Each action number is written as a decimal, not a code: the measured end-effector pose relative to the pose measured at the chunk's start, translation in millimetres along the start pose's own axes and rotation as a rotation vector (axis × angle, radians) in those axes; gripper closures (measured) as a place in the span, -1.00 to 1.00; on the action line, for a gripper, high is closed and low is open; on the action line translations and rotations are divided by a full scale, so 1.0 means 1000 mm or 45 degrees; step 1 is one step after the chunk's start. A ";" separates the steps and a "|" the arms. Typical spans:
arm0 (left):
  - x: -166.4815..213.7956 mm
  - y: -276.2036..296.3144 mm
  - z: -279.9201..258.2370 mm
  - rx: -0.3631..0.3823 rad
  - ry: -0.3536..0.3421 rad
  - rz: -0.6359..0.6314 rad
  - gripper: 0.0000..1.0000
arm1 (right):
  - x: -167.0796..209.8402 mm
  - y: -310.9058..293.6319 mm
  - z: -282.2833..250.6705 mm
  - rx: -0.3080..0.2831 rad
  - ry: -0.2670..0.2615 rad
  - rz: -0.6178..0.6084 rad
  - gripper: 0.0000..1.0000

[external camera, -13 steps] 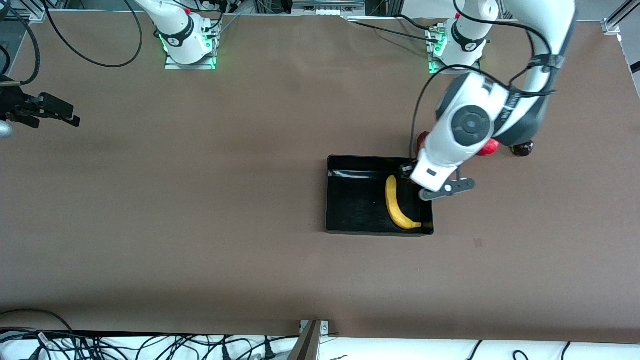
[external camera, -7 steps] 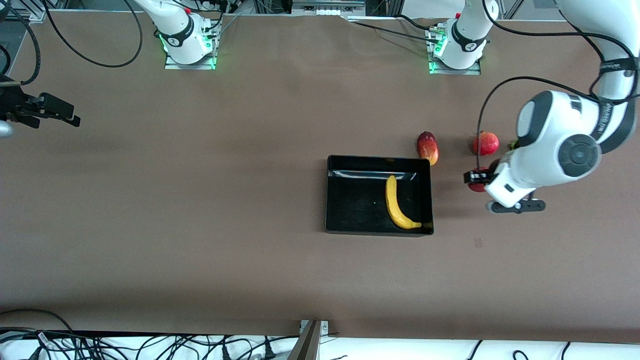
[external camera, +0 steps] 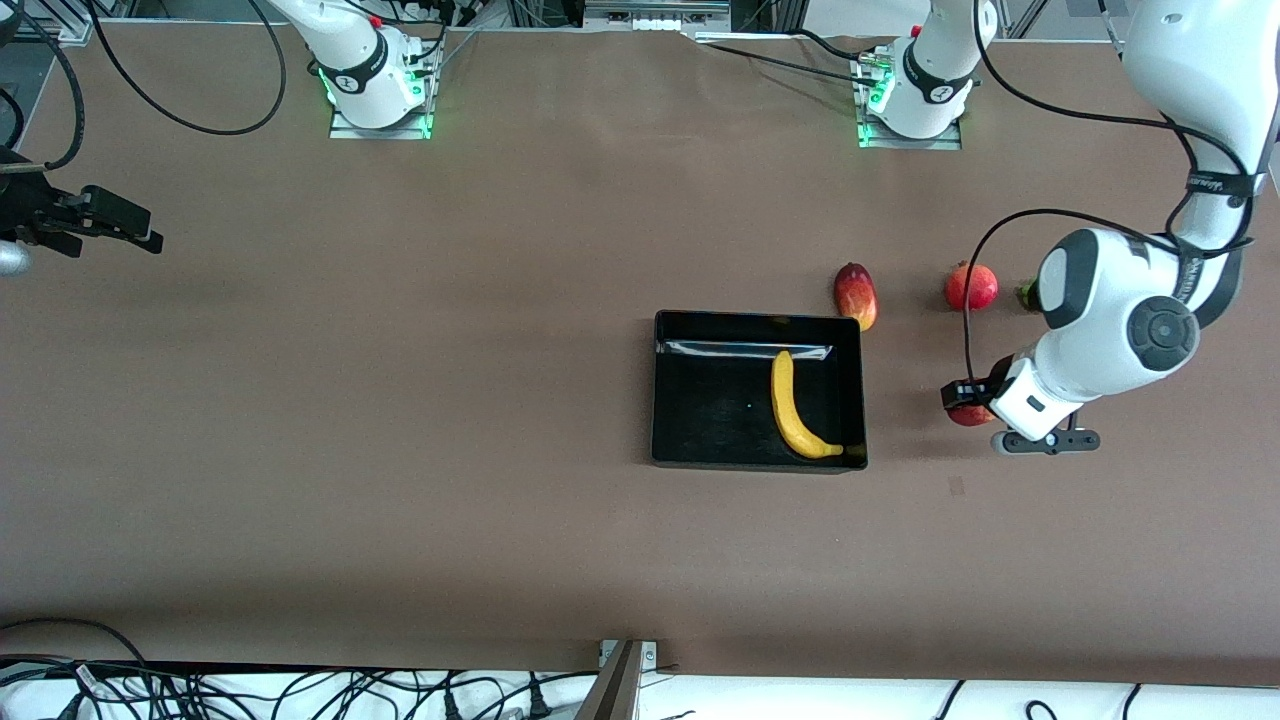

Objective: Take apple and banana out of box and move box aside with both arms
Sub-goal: 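Lower the red apple onto the table and open the left gripper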

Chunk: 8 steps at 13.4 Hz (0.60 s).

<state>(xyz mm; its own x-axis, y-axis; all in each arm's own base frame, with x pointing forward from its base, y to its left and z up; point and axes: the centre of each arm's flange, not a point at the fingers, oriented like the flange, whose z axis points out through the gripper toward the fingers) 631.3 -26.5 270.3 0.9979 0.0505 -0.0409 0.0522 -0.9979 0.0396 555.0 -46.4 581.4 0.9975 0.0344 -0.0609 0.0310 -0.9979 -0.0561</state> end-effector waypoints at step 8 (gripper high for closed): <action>-0.015 0.005 0.084 0.098 0.030 0.055 -0.30 | 0.000 0.000 0.000 0.000 0.000 -0.001 -1.00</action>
<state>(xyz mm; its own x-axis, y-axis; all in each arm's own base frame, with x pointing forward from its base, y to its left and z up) 613.5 -36.0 187.3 0.9998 0.0076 -0.0175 0.0070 -0.9993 -0.0359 555.0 -46.1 581.4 0.9975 0.0351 -0.0609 0.0316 -0.9979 -0.0561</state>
